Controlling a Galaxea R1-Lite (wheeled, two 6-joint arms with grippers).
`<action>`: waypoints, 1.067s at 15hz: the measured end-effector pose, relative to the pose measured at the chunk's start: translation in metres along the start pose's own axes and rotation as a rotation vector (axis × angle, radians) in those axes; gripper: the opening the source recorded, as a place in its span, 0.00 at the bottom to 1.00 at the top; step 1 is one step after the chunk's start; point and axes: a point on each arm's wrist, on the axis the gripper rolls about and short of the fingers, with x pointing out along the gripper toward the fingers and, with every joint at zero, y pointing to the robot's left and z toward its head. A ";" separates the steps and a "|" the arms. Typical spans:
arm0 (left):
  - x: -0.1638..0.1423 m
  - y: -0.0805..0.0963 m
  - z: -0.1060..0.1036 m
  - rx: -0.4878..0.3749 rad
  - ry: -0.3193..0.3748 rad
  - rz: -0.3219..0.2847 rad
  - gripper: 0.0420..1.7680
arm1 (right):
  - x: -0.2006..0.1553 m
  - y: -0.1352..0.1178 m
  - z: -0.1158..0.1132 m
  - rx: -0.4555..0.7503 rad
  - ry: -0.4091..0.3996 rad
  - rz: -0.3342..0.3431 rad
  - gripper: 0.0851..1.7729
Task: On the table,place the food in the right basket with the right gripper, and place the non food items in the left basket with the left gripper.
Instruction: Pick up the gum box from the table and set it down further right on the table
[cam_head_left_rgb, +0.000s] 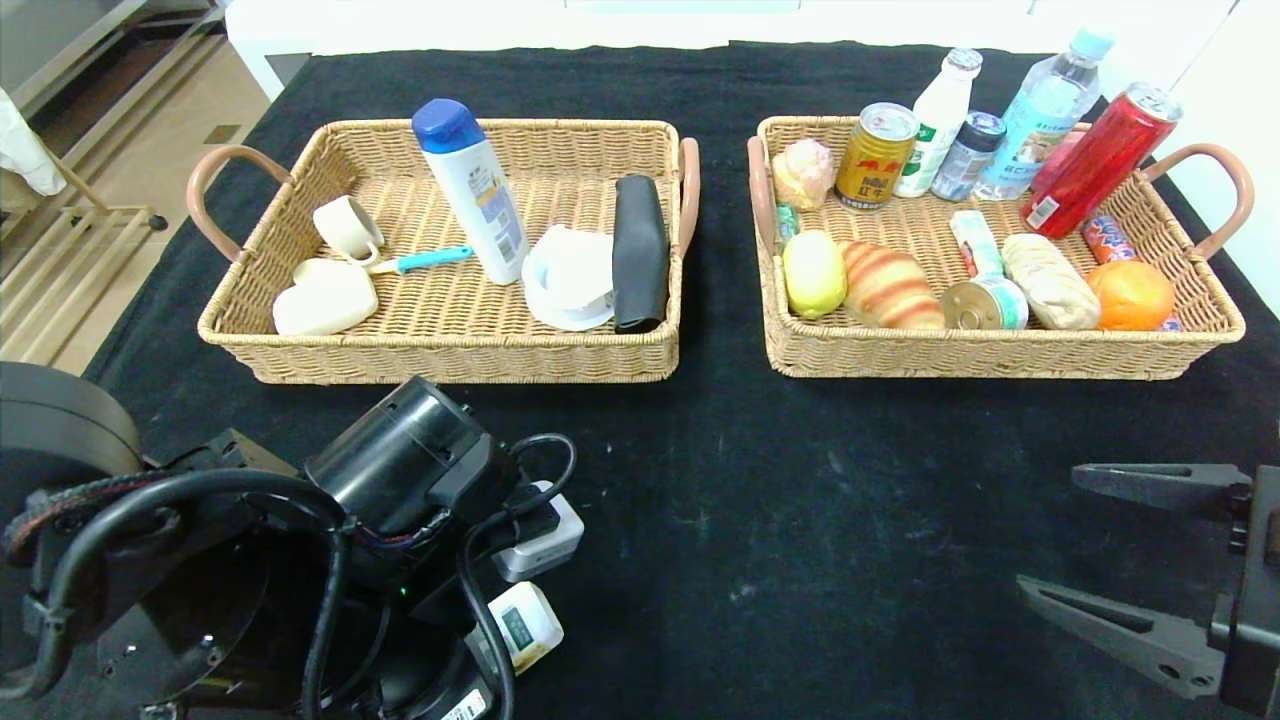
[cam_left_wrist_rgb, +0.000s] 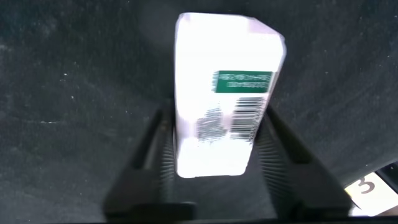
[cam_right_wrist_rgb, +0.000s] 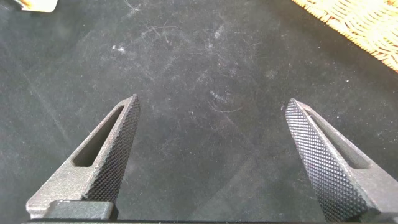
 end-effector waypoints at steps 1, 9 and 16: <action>0.000 0.000 0.000 0.000 0.001 0.000 0.44 | 0.000 0.000 0.000 0.000 0.000 0.000 0.96; 0.002 0.000 0.002 0.001 0.003 -0.001 0.44 | 0.000 0.000 0.000 -0.009 0.001 0.001 0.96; -0.008 0.001 0.002 -0.010 -0.041 -0.009 0.43 | -0.005 0.001 0.002 -0.015 -0.018 -0.005 0.96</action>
